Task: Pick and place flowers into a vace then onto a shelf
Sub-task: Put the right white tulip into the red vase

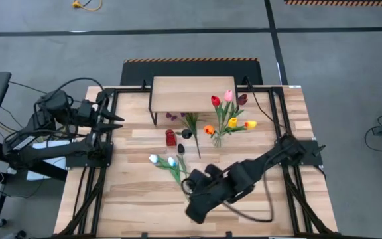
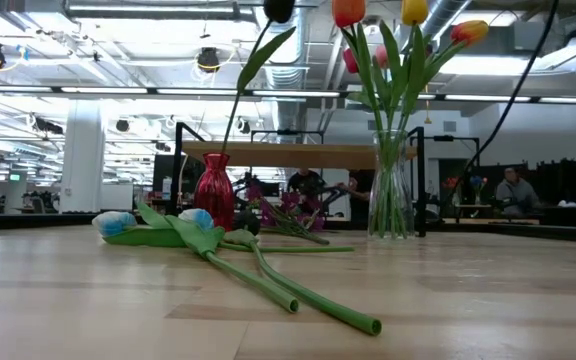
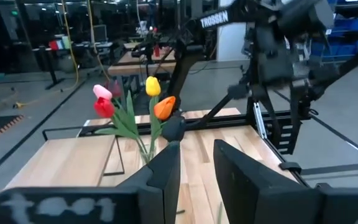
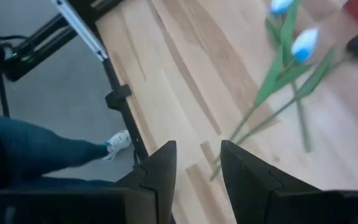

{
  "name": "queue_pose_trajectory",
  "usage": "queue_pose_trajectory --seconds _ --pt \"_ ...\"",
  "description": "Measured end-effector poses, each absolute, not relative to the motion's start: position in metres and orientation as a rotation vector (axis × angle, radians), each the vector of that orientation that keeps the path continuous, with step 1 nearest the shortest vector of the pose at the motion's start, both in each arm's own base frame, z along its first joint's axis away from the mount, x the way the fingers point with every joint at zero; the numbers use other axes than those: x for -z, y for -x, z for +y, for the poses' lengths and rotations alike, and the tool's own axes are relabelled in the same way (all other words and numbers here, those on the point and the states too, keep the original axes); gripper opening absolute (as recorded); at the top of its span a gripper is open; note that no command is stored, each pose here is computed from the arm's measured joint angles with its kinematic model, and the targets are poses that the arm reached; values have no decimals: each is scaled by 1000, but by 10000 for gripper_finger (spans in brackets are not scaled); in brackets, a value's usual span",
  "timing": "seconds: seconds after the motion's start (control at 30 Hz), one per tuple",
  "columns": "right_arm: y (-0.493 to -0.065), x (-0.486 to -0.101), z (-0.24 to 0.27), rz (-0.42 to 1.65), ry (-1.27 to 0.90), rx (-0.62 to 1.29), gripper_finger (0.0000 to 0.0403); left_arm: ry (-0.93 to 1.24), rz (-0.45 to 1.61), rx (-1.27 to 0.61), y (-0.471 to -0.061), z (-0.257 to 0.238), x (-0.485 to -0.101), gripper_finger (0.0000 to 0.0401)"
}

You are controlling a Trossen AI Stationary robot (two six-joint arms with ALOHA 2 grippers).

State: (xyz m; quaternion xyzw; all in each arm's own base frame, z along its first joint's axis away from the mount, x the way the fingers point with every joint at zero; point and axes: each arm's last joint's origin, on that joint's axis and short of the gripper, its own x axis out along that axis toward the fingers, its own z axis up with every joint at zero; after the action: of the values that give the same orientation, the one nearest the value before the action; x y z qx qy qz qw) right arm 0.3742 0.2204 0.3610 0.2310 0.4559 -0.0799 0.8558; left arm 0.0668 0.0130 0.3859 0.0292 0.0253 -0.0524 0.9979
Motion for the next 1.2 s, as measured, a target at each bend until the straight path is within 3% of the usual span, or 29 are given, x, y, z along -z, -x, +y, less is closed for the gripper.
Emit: queue_pose_trajectory --seconds 0.37,0.77,1.03,1.2 --pt "-416 -267 249 1046 -686 421 117 -46 71 150 -66 11 -383 87" --pt "-469 -172 242 996 -716 506 117 -33 210 162 -63 10 -369 87" --pt "-474 -172 206 969 -625 677 117 -21 232 163 -63 10 -367 87" --pt "-476 -176 191 1025 -616 676 117 -15 244 163 -62 10 -365 87"
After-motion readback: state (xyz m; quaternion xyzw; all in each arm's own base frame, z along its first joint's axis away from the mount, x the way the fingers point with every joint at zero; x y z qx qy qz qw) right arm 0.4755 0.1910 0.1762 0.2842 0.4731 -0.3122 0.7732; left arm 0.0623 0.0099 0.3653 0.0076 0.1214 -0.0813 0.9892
